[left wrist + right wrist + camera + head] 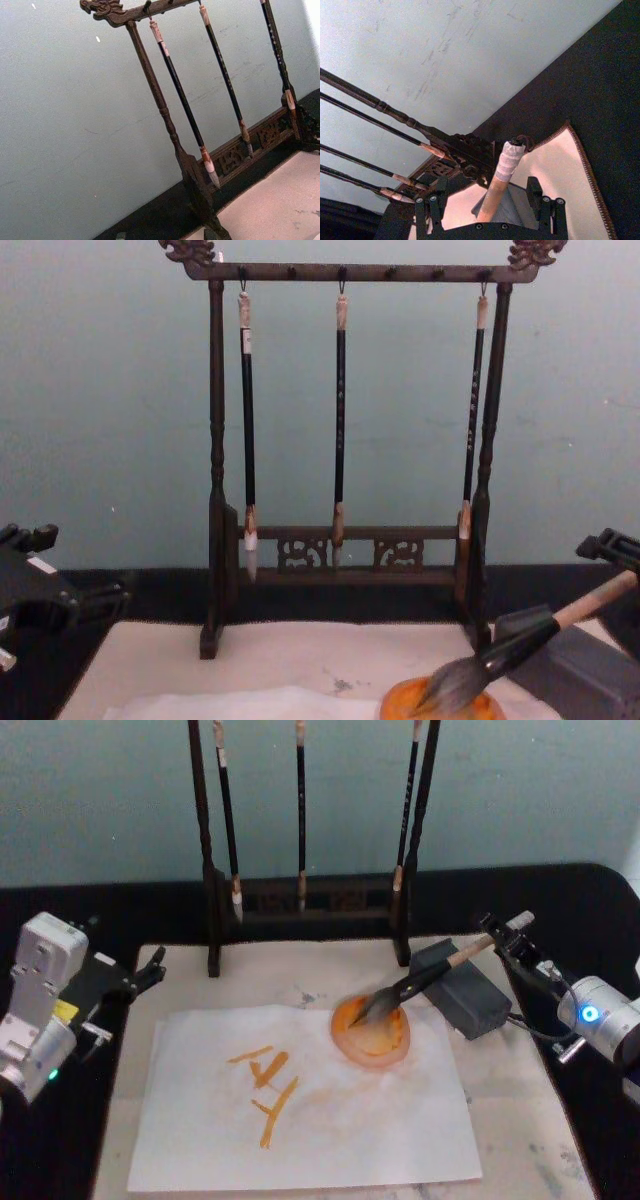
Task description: Pick up the brush from the inkstone, write on the paper, then place the brush back to its original position.
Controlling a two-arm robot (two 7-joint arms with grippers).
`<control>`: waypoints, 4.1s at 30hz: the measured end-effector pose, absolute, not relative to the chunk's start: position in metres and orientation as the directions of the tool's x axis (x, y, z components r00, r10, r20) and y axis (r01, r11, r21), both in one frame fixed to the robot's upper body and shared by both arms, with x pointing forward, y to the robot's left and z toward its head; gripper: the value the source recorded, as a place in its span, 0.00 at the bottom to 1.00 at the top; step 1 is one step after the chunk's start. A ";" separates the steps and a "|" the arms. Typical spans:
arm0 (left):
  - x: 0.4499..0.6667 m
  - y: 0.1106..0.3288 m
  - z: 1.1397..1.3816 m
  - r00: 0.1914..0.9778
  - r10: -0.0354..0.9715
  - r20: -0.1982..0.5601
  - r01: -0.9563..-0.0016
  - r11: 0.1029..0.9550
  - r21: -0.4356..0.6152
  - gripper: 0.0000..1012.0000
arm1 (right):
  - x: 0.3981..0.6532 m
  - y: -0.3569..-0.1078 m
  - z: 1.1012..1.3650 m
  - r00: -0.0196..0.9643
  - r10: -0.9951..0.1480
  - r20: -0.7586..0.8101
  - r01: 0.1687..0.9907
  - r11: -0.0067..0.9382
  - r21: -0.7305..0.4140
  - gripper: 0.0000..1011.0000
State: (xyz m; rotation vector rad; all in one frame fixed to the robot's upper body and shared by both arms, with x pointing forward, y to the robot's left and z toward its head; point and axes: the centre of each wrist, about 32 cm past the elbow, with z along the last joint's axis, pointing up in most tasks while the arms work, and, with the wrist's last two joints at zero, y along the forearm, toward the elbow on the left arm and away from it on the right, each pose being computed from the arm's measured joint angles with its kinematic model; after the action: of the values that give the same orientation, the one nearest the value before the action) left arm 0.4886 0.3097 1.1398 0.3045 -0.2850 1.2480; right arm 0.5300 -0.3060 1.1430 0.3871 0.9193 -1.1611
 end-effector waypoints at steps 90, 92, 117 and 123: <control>0.489 0.310 1.140 0.292 0.880 0.374 -0.955 0.287 0.070 1.00 | 0.528 -0.291 1.136 0.090 -0.560 -0.824 0.902 0.397 -0.171 0.16; 0.489 0.310 1.140 0.292 0.880 0.374 -0.955 0.287 0.070 1.00 | 0.528 -0.291 1.136 0.090 -0.560 -0.824 0.902 0.397 -0.171 0.16; 0.489 0.310 1.140 0.292 0.880 0.374 -0.955 0.287 0.070 1.00 | 0.528 -0.288 1.146 0.172 -0.556 -0.813 0.901 0.422 -0.098 0.16; 0.489 0.310 1.140 0.292 0.880 0.374 -0.955 0.287 0.070 1.00 | 0.525 -0.283 1.156 0.241 -0.573 -0.783 0.896 0.442 -0.048 0.16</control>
State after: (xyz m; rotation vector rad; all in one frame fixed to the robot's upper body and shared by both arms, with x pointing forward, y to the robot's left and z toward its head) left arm 0.4886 0.3097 1.1398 0.3045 -0.2850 1.2479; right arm 0.5248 -0.2833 1.1559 0.4607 0.8309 -1.0541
